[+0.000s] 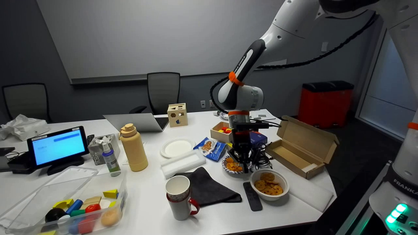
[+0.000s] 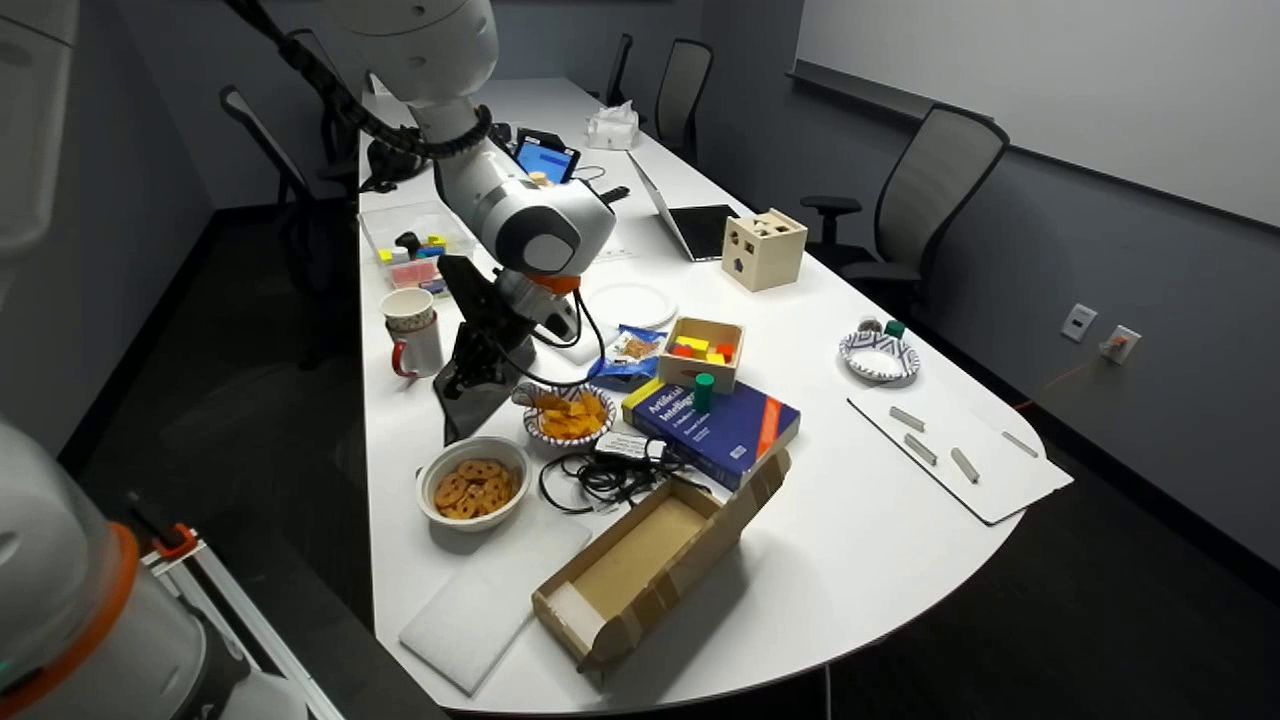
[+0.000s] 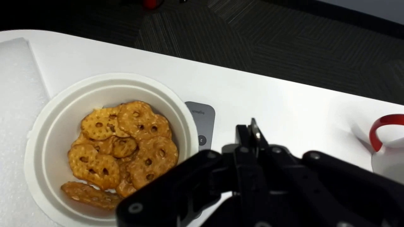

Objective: Use the cake spatula to stir the contents in the black and white bowl on the left.

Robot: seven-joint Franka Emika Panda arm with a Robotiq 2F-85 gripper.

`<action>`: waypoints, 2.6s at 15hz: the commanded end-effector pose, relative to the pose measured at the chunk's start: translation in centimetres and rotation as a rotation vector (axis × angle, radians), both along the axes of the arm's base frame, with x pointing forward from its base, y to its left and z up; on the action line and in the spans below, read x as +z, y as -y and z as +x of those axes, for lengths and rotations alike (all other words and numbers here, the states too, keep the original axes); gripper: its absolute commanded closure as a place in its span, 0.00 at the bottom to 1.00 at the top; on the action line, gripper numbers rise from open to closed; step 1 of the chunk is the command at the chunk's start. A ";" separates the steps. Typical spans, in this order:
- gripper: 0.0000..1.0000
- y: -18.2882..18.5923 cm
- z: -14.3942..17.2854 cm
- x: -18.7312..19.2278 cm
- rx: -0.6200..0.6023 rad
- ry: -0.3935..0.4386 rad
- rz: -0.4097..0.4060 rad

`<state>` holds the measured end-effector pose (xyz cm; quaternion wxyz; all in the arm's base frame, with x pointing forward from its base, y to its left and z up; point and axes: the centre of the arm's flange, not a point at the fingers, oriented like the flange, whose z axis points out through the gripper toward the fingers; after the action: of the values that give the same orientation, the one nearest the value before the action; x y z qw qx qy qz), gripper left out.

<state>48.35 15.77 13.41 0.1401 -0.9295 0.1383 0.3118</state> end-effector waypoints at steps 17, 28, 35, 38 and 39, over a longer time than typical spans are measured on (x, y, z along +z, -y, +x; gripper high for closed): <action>0.99 4.1 -0.1 1.9 -0.125 -0.088 -0.098; 0.99 -0.3 0.1 -0.1 -0.114 -0.042 -0.026; 0.99 -0.7 -1.3 1.6 -0.051 -0.120 0.030; 0.99 1.2 -1.8 1.6 -0.068 -0.180 0.017; 0.99 1.9 -1.9 1.5 -0.080 -0.194 0.017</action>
<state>47.04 16.12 14.00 0.1425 -0.8979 0.1742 0.3783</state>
